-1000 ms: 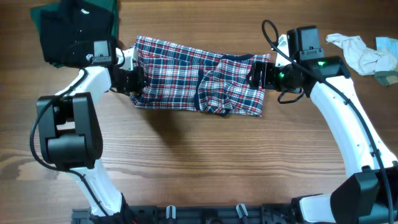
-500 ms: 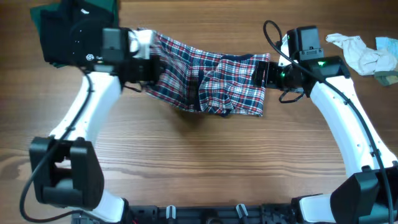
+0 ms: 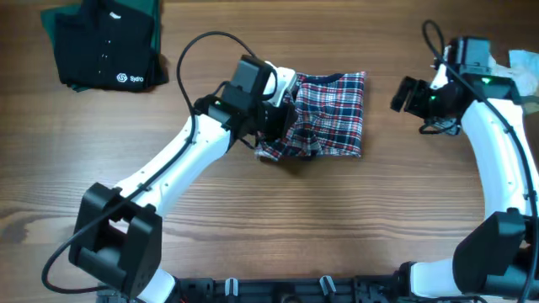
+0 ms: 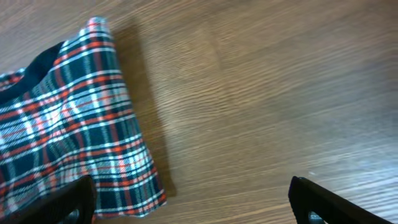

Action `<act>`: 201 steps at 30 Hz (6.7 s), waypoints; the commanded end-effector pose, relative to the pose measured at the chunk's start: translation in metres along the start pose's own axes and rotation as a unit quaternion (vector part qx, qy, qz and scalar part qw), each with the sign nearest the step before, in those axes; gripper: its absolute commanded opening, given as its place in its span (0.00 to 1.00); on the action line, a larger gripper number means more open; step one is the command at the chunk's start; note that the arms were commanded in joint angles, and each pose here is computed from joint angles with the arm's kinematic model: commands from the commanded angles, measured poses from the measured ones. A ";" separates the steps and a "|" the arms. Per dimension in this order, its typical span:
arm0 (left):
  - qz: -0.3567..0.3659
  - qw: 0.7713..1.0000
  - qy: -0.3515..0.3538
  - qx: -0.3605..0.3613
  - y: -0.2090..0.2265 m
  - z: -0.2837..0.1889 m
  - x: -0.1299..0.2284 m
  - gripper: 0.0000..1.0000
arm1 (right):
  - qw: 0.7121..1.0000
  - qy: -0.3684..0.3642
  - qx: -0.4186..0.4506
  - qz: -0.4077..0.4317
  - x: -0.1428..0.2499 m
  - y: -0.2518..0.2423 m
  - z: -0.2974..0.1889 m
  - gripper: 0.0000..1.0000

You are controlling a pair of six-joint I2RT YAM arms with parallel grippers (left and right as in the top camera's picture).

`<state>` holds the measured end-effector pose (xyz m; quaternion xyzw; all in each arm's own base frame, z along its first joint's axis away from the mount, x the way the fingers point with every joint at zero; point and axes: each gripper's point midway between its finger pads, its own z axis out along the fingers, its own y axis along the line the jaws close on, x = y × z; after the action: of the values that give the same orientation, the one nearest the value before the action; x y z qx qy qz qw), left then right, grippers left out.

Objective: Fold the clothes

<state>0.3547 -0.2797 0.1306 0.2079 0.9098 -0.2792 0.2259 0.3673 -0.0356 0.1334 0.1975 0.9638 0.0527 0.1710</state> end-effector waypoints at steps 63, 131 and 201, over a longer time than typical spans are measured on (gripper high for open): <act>0.205 0.979 -0.004 0.005 -0.120 0.092 0.014 0.40 | 0.992 0.094 -0.080 -0.023 0.064 0.028 0.072 0.99; -0.416 0.805 -0.201 -0.372 0.221 -0.275 -0.022 1.00 | 0.815 -0.104 0.102 -0.560 0.120 0.211 0.066 0.99; -0.222 0.945 -0.036 -0.239 0.146 -0.155 -0.030 1.00 | 0.931 -0.009 -0.231 -0.283 0.058 0.220 0.039 0.48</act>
<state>0.4064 -0.0485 0.2188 -0.1415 0.9519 -0.0919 0.2560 0.4320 0.1443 0.0944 -0.1321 0.9540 0.0764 0.2583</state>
